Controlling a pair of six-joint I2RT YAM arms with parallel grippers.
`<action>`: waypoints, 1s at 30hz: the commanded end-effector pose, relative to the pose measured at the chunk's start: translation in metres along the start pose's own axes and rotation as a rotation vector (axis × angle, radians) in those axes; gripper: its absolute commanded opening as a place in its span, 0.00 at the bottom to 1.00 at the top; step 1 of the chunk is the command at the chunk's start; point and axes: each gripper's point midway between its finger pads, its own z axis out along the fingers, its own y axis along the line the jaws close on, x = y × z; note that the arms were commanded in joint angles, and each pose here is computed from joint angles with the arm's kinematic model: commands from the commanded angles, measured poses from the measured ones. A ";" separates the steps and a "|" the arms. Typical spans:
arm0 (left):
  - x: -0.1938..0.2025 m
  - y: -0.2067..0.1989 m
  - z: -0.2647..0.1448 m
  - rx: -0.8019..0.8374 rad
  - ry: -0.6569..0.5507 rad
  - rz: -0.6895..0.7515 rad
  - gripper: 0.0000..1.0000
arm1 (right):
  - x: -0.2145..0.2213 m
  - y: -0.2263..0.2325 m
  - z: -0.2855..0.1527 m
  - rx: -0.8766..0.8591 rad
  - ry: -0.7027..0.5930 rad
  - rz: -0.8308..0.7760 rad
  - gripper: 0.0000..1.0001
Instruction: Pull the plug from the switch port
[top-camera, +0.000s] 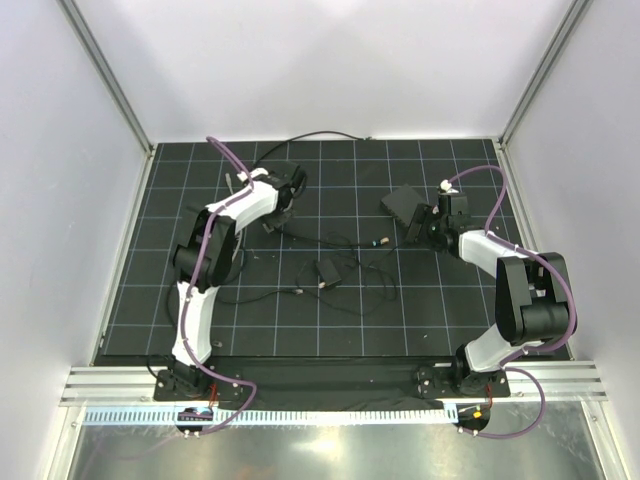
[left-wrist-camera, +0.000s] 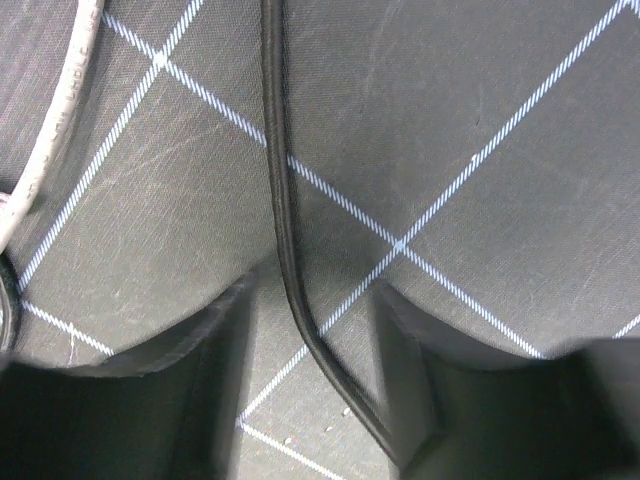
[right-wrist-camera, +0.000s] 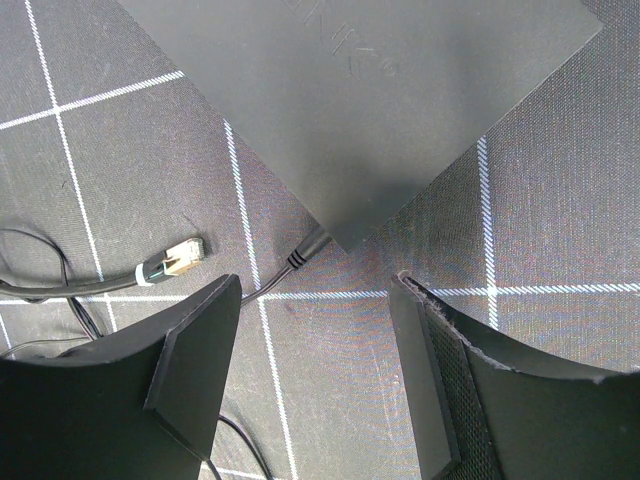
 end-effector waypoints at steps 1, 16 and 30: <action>-0.003 -0.002 0.009 0.012 -0.006 -0.069 0.49 | -0.014 0.007 -0.003 -0.028 -0.053 -0.015 0.69; -0.065 -0.024 -0.039 0.100 -0.153 0.047 0.00 | -0.016 0.005 -0.003 -0.019 -0.055 -0.014 0.69; -0.188 0.000 -0.248 0.262 -0.630 0.124 0.00 | -0.016 -0.001 -0.004 0.001 -0.060 -0.003 0.69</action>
